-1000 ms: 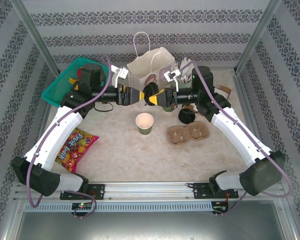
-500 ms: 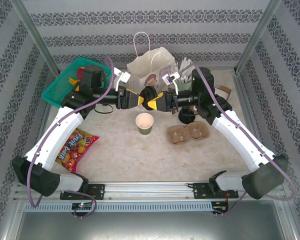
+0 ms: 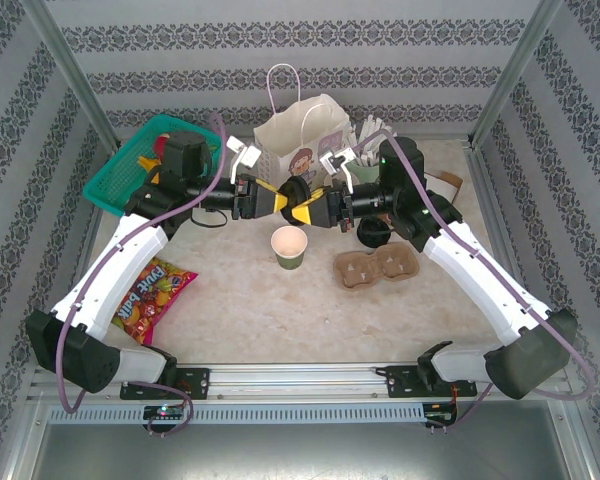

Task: Pack the takeout coffee

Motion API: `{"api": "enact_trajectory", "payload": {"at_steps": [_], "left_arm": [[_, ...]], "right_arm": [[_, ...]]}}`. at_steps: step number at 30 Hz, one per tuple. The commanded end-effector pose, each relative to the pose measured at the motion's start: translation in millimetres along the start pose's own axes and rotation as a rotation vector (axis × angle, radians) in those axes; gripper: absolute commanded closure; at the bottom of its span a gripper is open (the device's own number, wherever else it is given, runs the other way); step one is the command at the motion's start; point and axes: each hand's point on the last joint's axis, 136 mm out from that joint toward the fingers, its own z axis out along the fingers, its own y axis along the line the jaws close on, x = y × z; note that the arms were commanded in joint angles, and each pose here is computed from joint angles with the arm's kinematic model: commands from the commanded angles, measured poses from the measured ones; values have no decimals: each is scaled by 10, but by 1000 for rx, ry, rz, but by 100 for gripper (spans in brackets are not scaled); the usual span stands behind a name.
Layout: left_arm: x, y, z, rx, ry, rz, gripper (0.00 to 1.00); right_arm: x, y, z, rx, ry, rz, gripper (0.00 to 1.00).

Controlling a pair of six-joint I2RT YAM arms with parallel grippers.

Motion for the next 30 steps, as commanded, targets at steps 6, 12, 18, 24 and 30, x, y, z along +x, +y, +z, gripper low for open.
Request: {"api": "enact_trajectory", "payload": {"at_steps": [6,12,18,24,30], "left_arm": [[-94,-107,-31,35,-40,72,82],[-131,-64,-33,10,-62,79,100],[-130,96,-98,-128,-89,93,100],[35,638,-269,-452,-71,-3,100],[487,968,-387,-636,76,-172,100]], "right_arm": [[-40,249,20,-76,10,-74,100],[-26,229,21,-68,10,-72,100],[-98,56,-53,58,-47,-86,56],[-186,-718,-594,544,-259,13,2],[173,-1295,-1036,880,-370,216,2]]}}
